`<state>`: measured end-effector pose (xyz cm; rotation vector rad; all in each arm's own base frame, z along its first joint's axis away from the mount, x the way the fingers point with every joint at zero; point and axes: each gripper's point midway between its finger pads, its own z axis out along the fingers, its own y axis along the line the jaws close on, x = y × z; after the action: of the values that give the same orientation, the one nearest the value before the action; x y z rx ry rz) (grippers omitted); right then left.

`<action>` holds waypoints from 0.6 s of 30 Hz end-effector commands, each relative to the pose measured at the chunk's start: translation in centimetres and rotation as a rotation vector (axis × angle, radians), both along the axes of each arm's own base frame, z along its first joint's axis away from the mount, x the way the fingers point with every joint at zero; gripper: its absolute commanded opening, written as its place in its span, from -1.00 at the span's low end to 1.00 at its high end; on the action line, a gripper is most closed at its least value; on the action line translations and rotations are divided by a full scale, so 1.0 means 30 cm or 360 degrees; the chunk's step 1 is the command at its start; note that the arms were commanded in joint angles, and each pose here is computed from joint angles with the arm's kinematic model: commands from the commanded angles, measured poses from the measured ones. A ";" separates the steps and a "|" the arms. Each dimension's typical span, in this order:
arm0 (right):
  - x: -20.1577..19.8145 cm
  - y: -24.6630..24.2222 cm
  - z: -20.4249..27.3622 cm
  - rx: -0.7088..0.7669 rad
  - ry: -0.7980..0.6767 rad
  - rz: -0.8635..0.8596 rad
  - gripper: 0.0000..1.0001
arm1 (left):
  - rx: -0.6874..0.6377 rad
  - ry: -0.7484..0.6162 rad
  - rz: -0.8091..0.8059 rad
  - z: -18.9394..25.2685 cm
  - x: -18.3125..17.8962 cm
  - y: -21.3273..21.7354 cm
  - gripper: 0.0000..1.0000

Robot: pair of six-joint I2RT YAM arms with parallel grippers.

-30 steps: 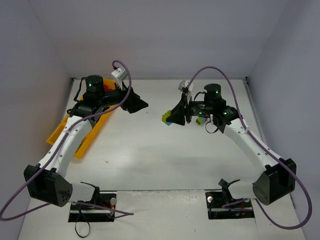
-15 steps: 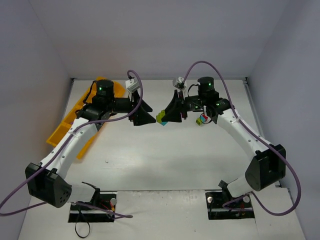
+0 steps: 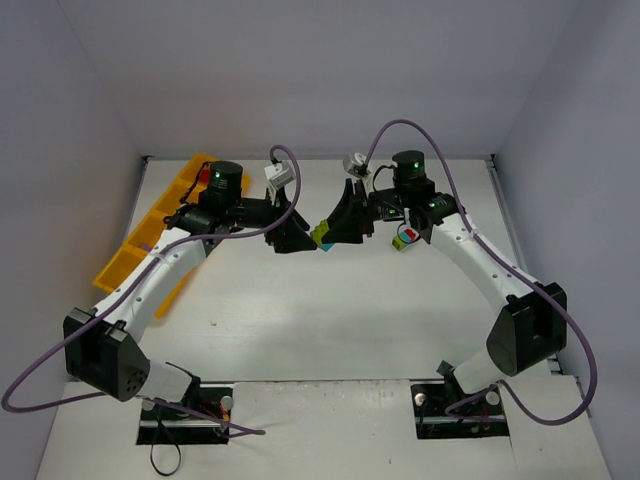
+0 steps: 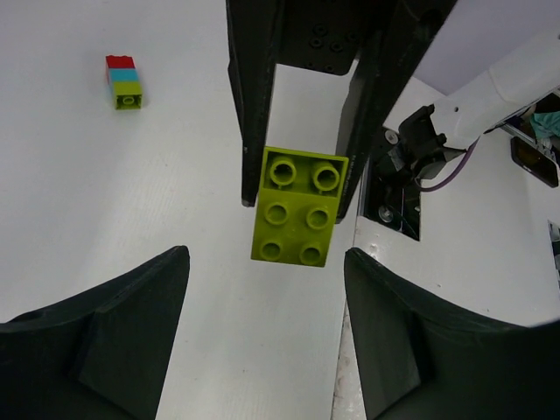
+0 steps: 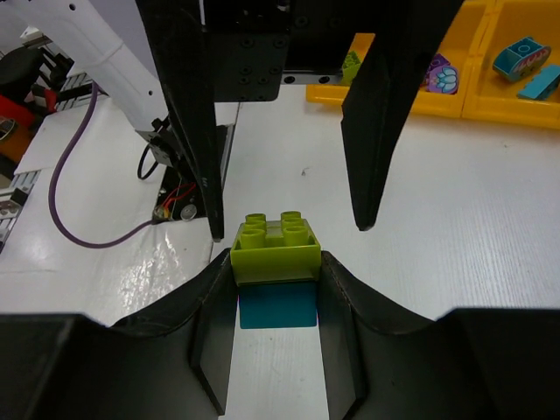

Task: Sort the legos into containers by color

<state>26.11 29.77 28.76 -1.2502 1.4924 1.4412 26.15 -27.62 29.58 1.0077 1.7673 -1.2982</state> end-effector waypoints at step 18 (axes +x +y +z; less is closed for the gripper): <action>-0.006 0.019 0.083 0.0088 -0.0145 0.0071 -1.00 | -0.0113 -0.0224 -0.0178 0.102 0.023 -0.056 -0.05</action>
<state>26.17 29.82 28.58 -1.2547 1.4899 1.4427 26.84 -28.71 29.60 1.0566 1.7390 -1.3420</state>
